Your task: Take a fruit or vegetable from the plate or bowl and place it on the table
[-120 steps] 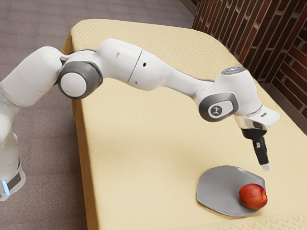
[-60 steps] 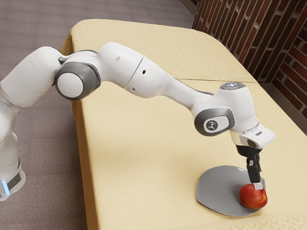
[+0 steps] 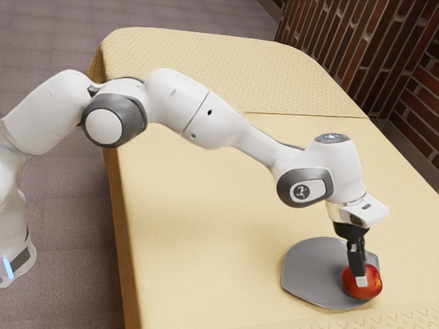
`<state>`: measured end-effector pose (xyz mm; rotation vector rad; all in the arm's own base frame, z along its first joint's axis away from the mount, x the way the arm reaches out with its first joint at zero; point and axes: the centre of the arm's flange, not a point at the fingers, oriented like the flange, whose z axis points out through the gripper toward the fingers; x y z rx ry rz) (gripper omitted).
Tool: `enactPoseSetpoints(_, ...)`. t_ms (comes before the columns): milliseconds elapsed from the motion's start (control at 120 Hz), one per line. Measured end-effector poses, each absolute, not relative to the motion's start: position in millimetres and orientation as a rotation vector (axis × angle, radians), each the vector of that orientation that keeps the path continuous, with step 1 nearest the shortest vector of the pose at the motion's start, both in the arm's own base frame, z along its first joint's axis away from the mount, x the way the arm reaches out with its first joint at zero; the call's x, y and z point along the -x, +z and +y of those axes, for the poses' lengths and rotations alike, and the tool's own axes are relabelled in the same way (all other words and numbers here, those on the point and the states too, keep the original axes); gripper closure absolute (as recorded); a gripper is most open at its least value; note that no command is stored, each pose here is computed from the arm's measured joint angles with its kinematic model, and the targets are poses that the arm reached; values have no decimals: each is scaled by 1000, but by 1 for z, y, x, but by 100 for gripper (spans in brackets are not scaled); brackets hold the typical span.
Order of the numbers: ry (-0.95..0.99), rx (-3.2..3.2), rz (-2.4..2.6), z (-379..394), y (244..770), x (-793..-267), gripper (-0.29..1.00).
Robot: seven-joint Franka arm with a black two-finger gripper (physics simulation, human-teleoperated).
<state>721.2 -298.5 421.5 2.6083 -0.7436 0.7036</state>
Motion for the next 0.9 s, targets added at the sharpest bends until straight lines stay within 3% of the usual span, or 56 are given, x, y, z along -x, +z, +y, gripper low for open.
enactPoseSetpoints(117,688,-2602,-743,-303,409,-723,1)
enactPoseSetpoints(292,687,-2605,-737,-302,405,-725,19)
enactPoseSetpoints(383,696,-2610,-731,-301,408,-725,21)
enactPoseSetpoints(583,803,-2616,-716,-284,459,-725,21)
enactPoseSetpoints(742,955,-2693,-551,-169,510,-752,21)
enactPoseSetpoints(900,993,-2794,-309,-15,499,-775,20)
